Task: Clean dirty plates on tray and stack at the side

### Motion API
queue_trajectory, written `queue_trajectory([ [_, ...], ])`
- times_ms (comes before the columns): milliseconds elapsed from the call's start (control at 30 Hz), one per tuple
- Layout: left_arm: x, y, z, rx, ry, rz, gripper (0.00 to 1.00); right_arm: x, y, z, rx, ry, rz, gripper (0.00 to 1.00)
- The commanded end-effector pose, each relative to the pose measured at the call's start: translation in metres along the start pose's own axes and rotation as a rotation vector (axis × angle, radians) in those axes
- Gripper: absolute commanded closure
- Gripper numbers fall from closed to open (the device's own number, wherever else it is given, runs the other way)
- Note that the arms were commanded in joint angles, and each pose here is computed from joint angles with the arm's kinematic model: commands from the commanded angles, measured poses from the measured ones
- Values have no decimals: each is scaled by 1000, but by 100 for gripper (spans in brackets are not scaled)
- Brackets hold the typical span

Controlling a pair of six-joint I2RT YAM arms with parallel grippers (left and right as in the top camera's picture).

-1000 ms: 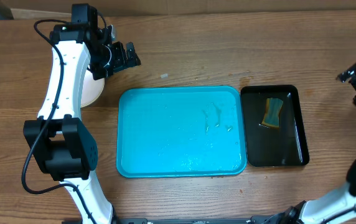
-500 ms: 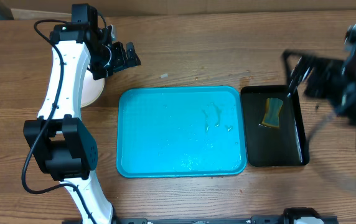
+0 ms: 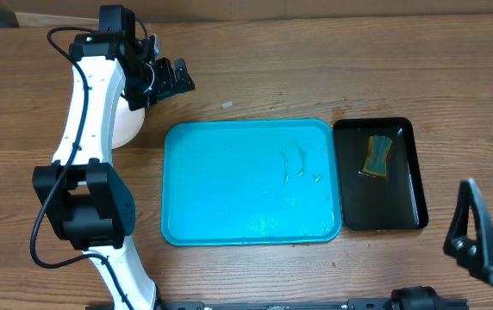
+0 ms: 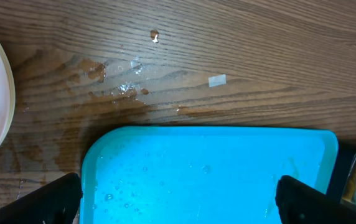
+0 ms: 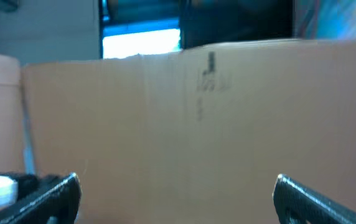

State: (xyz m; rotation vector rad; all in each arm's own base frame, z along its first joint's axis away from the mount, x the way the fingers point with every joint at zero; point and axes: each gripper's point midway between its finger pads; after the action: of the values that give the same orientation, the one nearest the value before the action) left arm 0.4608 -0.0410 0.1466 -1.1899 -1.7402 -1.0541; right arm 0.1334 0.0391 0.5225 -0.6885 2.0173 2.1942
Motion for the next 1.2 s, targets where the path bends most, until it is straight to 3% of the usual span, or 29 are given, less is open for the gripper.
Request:
queue_trajectory([
  [0, 10, 7, -5, -32, -1, -34, 0, 3, -36, -13, 65, -56, -19, 0],
  [367, 10, 7, -5, -33, -1, -34, 0, 5, -134, -20, 83, -25, -117, 0],
  [667, 10, 7, -5, -32, -1, -34, 0, 13, -223, -29, 76, -30, -76, 0],
  [1167, 10, 7, -5, -32, -1, -34, 0, 23, -330, -41, -10, -66, 254, 0],
])
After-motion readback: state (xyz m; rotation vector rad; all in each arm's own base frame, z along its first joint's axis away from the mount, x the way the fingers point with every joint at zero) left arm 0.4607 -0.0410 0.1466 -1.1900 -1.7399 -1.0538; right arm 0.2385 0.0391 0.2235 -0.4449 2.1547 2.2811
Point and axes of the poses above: each gripper's point midway between its finger pads, its own x axis back along the fingers, its own z axis along the line the jaws close on, y = z × x, and after that the axes turned 1 degree about -x, right-handed
